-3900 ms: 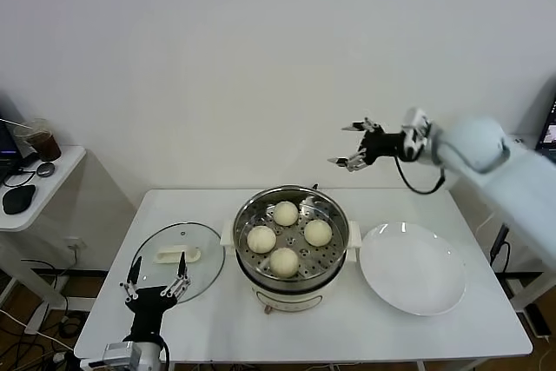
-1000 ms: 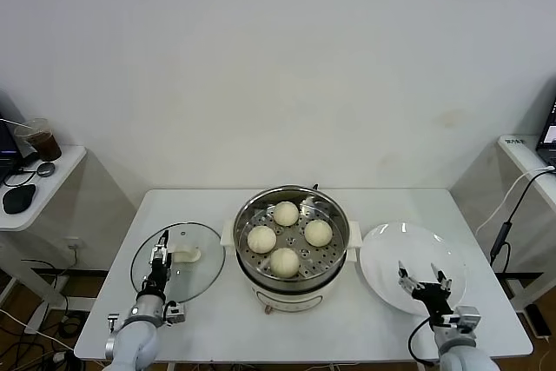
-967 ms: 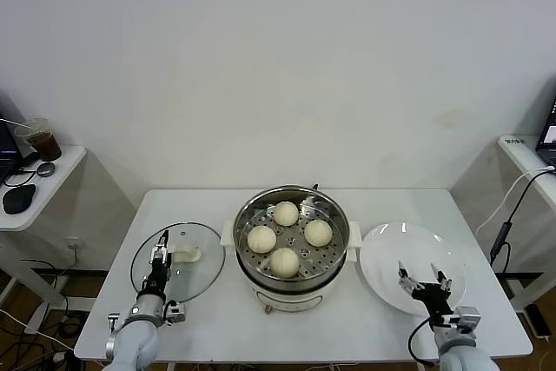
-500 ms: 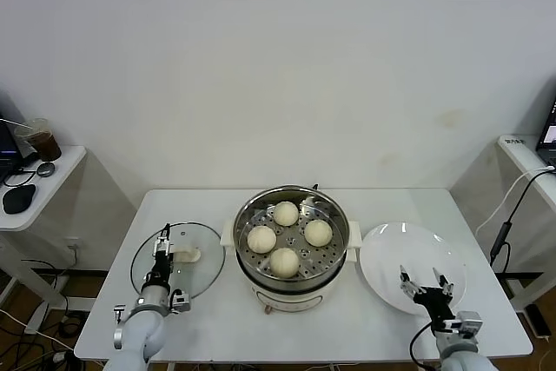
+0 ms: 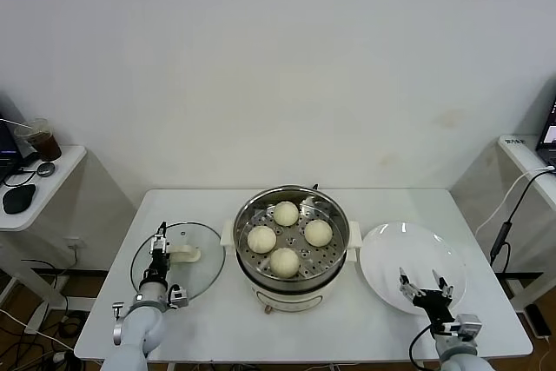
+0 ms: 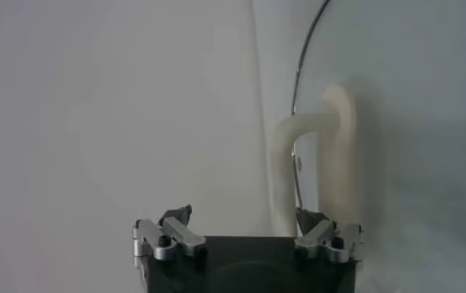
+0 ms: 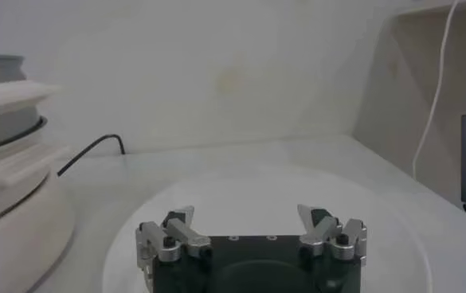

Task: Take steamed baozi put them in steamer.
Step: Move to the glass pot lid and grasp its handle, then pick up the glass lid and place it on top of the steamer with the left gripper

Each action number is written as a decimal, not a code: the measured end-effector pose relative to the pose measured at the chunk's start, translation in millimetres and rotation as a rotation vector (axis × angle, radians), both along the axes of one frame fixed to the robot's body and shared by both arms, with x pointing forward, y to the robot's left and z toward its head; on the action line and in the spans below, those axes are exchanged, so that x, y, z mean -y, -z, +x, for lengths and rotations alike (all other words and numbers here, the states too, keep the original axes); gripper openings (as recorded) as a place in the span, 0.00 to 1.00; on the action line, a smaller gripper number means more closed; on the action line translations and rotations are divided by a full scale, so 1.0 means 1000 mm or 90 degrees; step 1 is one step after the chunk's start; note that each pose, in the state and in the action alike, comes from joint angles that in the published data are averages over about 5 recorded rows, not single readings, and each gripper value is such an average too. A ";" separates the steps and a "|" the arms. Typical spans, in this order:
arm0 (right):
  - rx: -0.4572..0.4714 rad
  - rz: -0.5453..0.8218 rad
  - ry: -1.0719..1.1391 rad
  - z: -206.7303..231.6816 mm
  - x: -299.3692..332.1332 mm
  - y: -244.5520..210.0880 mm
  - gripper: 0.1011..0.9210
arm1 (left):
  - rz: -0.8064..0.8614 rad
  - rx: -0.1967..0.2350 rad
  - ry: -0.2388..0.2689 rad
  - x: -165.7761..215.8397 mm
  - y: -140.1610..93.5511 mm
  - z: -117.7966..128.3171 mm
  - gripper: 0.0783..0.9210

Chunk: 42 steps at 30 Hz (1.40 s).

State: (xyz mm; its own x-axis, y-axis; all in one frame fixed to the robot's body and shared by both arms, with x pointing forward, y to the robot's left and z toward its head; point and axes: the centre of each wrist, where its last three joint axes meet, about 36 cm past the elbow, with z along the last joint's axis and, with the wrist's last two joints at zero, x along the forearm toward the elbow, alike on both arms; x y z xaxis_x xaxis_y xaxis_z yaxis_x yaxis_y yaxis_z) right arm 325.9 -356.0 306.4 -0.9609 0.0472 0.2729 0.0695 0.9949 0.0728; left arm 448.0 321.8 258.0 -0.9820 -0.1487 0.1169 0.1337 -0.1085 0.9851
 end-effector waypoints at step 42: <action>0.009 -0.003 -0.021 0.006 -0.005 -0.006 0.88 | -0.031 0.033 -0.174 0.038 -0.072 -0.030 0.11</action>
State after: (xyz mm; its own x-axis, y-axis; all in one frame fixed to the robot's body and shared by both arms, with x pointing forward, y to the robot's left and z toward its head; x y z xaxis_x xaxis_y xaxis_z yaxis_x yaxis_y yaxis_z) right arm 331.6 -350.9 312.0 -0.9655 0.0162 0.2598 0.0354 0.9970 0.0694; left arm 418.3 283.6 330.0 -0.9111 -0.4042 0.0805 0.1002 -0.0278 0.9946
